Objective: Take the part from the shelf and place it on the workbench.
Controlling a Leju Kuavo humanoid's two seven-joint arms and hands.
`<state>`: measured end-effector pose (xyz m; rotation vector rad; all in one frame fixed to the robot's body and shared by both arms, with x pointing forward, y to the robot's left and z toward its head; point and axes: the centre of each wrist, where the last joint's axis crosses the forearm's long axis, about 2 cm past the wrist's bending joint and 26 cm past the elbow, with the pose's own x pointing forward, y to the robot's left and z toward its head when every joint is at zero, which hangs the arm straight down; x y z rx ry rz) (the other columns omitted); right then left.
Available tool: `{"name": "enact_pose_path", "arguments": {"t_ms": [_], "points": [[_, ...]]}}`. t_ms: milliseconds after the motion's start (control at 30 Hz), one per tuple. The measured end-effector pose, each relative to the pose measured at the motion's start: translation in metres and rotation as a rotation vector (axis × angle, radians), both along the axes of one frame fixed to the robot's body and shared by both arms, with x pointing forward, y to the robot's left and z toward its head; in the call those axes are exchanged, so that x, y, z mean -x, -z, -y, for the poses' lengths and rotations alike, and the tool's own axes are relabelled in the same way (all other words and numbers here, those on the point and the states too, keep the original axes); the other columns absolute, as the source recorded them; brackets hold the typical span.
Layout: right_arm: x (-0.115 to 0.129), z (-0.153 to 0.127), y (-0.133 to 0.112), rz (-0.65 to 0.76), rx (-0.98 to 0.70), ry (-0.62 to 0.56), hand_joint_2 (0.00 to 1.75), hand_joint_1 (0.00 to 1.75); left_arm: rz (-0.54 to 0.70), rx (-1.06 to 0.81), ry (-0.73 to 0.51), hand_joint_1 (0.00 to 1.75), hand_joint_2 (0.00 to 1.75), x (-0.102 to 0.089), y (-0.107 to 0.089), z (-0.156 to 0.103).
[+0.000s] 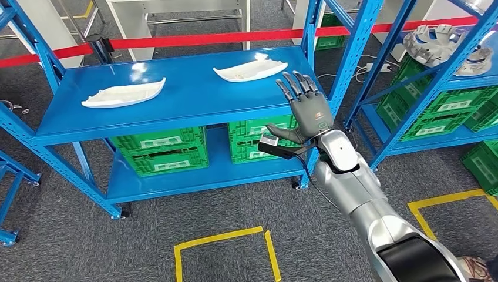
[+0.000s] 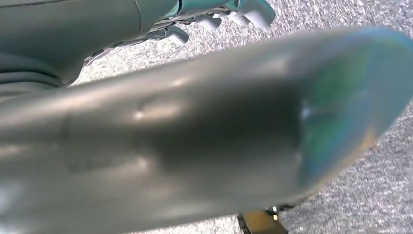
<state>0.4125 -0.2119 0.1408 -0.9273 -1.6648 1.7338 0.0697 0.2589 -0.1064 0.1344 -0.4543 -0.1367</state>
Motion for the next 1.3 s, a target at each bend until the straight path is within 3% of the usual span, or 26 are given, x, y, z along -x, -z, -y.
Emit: {"name": "enact_pose_path", "arguments": {"t_ms": [1300], "points": [[0.001,0.015,0.010,-0.025,0.038,0.042,0.00,0.00,0.003,0.000,0.026,0.00,0.00,-0.007,-0.001,0.001]]}}
